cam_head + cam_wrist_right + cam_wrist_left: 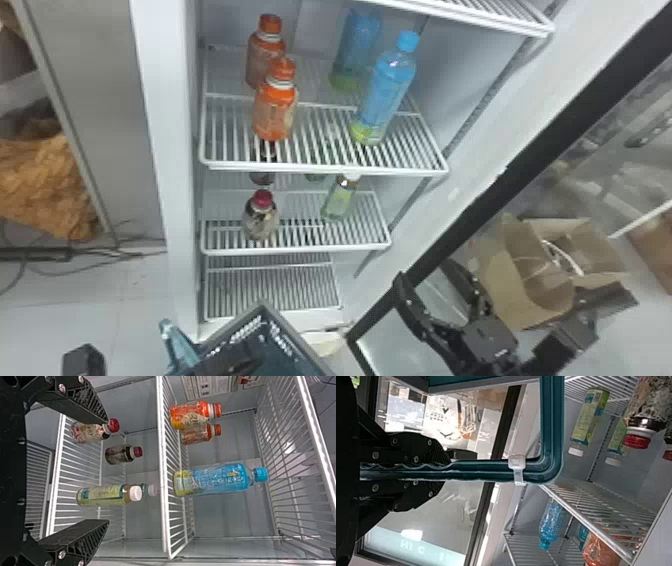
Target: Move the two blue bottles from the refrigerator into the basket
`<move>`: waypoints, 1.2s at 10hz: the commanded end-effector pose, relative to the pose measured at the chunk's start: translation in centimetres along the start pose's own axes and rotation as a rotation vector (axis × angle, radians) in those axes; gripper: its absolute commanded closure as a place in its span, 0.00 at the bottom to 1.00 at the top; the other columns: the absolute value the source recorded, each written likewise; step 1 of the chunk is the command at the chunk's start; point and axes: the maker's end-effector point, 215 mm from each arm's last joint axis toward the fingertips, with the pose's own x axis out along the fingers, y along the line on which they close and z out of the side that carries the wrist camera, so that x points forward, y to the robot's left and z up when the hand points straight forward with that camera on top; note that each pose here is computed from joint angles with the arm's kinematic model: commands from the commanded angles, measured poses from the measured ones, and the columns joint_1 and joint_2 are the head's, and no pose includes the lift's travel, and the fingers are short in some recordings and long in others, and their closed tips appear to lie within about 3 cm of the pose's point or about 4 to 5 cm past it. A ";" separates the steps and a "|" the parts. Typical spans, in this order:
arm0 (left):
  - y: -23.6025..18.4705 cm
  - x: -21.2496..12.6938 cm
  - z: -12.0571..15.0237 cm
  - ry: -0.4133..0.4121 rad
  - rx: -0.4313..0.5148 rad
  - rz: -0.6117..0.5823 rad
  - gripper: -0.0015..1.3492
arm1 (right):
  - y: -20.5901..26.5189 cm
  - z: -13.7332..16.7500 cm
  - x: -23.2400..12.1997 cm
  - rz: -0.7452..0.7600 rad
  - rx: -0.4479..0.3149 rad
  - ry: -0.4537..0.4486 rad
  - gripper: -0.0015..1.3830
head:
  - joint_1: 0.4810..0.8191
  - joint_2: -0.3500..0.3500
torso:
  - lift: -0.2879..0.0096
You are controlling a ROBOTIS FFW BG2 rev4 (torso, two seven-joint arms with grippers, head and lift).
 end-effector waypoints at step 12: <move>-0.1 0.0 0.1 -0.005 -0.002 -0.006 0.89 | -0.2 2.2 1.1 0.003 -0.019 -0.048 0.12 | 0.63 0.00 | 0.93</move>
